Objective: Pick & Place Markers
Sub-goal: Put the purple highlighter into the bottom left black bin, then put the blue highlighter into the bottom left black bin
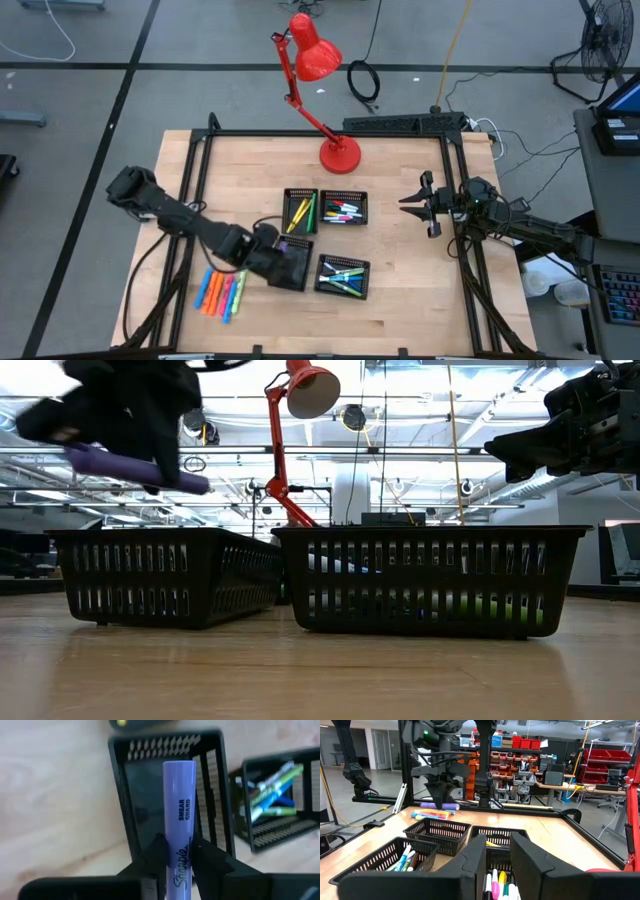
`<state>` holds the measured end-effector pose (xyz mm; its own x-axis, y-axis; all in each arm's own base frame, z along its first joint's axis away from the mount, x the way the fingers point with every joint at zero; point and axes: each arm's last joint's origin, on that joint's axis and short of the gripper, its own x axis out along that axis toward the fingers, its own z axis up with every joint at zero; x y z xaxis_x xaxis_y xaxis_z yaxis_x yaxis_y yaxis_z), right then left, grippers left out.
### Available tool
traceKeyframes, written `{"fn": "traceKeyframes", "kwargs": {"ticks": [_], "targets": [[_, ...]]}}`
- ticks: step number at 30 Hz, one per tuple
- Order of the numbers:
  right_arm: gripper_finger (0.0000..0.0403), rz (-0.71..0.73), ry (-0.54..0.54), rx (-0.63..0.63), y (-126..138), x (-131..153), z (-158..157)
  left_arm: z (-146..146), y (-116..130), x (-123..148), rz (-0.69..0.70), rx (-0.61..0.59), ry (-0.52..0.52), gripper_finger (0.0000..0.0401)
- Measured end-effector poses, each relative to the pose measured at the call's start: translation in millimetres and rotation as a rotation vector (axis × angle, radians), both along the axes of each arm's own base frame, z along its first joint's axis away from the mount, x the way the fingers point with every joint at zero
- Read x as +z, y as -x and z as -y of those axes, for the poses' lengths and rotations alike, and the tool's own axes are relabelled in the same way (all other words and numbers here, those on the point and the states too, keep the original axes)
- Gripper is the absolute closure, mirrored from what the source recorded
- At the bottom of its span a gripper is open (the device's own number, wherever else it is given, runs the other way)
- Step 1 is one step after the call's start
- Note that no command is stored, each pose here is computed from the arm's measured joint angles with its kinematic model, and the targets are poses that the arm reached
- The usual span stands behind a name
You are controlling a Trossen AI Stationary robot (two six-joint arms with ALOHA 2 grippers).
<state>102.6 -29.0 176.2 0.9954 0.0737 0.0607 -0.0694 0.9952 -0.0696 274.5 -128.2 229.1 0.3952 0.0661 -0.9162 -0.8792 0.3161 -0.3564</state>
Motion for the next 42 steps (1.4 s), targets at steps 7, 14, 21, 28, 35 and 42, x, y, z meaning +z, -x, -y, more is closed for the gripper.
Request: {"fn": "traceKeyframes", "kwargs": {"ticks": [7,14,21,28,35,42], "targets": [[0.0325,0.0,0.0,0.0,0,0,0,-20,-8,0,-0.012,-0.013,-0.037,0.0299],[0.0325,0.0,0.0,0.0,0,0,0,-21,-9,0,-0.023,-0.044,-0.022,0.0311],[0.0325,0.0,0.0,0.0,0,0,0,-5,5,9,-0.055,-0.11,0.115,0.0302],[0.0325,0.0,0.0,0.0,0,0,0,18,39,13,-0.163,-0.023,0.101,0.0307],[0.0325,0.0,0.0,0.0,0,0,0,42,82,10,-0.396,0.174,0.101,0.0307],[0.0325,0.0,0.0,0.0,0,0,0,60,114,-5,-0.531,0.253,0.133,0.0281]]}}
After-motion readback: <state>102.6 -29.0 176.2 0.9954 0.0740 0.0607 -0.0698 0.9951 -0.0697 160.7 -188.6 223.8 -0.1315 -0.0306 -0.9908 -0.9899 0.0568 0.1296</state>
